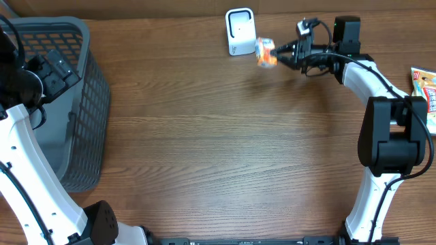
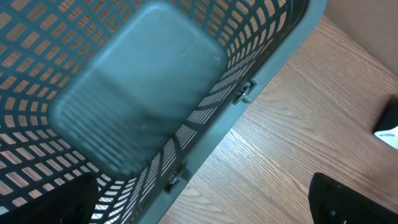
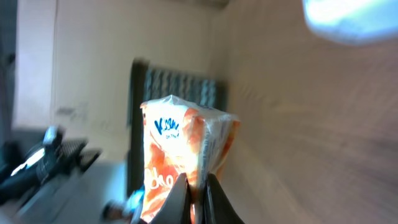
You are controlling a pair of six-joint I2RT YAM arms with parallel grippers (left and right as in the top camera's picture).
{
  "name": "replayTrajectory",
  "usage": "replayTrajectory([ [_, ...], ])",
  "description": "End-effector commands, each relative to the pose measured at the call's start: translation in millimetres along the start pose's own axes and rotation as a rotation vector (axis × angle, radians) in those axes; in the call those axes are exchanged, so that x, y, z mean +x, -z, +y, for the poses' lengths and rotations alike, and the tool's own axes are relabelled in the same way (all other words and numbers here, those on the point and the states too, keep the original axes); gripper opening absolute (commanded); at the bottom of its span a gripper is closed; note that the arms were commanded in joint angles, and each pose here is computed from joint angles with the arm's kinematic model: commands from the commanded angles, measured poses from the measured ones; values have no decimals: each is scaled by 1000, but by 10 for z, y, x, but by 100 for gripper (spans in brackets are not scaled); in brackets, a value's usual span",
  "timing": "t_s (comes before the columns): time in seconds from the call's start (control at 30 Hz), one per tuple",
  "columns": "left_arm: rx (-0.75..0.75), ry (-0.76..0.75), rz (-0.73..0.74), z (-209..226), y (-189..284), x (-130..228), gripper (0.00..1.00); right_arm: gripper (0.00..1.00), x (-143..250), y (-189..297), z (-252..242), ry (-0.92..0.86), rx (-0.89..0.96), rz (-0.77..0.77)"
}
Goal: Scan the item barcode
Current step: 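Hold the orange tissue packet up to the white scanner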
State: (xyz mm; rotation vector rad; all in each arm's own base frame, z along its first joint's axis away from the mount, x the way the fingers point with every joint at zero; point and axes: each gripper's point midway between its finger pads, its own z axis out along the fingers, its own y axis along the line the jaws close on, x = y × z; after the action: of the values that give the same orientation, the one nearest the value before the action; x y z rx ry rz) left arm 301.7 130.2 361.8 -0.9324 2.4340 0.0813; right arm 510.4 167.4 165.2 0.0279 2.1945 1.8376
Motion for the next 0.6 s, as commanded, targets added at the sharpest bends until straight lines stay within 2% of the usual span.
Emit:
replayTrajectory([
  [0.0,-8,-14,-2,8,-6,-4,100,4,-453,-55,-91,-16,144,-211],
  [0.1,-8,-14,-2,8,-6,-4,100,4,-722,-97,-198,39,311,-365],
  [0.2,-8,-14,-2,8,-6,-4,100,4,-840,-152,-182,129,442,-422],
  [0.33,-8,-14,-2,8,-6,-4,100,4,-1065,-116,3,440,863,-516],
  [0.4,-8,-14,-2,8,-6,-4,100,4,-1129,-121,155,591,1009,-549],
  [0.43,-8,-14,-2,8,-6,-4,100,4,-1144,-196,328,807,1162,-538],
  [0.57,-8,-14,-2,8,-6,-4,100,4,-1114,-418,494,1157,1403,-461],
])
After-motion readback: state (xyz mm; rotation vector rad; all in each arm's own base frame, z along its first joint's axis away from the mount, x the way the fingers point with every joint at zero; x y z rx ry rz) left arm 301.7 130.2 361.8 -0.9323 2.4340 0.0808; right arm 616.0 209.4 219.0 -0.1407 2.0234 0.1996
